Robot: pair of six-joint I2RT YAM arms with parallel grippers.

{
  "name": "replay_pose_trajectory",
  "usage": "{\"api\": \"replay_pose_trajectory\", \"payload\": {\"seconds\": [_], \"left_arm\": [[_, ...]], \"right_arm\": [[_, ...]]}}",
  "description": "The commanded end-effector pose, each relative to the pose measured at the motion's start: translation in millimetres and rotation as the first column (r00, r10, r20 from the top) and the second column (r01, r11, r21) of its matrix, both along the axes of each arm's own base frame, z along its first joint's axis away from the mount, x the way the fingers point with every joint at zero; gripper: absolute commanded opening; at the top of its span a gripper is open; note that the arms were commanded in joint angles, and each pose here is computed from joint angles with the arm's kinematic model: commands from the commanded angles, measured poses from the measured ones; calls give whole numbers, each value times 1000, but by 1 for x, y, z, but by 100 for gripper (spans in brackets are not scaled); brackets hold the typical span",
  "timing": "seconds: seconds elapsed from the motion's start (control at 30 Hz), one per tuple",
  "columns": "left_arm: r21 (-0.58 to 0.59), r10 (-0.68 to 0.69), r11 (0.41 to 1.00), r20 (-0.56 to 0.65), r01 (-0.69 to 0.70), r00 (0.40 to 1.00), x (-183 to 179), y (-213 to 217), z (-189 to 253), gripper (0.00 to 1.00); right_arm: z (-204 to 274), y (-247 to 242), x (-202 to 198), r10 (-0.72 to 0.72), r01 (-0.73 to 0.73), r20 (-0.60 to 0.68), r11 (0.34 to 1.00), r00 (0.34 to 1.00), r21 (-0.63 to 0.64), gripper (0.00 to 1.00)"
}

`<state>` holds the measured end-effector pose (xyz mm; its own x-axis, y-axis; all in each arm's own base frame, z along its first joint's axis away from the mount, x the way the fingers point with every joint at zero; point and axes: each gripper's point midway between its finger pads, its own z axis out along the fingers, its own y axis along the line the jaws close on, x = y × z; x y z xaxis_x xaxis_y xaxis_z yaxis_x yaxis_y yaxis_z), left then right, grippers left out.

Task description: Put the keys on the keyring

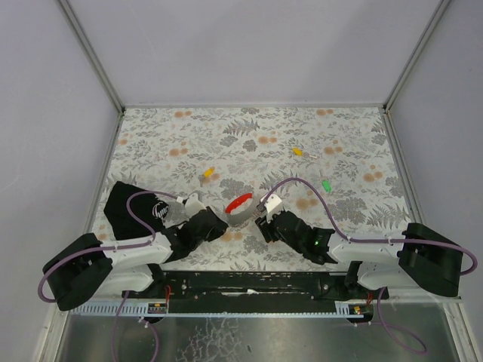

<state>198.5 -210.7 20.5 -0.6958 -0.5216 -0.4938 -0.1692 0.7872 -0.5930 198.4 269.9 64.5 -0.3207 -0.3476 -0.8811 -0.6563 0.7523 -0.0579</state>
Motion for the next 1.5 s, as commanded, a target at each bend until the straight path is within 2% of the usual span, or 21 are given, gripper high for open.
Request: {"api": "replay_pose_trajectory", "payload": {"seconds": [0.0,0.2,0.5,0.73,1.47], "left_arm": [[-32,-17,999,46,19,999,9,-13,14,16],[-40,-25,999,44,27,999,8,-15,12,16],[-94,-13,995,120,24,993,14,-16,33,19],[-82,-17,996,90,25,996,11,-14,23,20],[-44,-1,999,36,3,999,11,-5,1,10]], "right_arm": [[19,11,8,-7,5,31,998,999,56,57],[19,11,8,-3,2,29,998,1000,55,57],[18,12,7,4,-5,25,999,1000,54,57],[18,13,7,7,-9,24,998,1000,54,57],[16,16,6,20,-21,16,999,1000,50,57]]}}
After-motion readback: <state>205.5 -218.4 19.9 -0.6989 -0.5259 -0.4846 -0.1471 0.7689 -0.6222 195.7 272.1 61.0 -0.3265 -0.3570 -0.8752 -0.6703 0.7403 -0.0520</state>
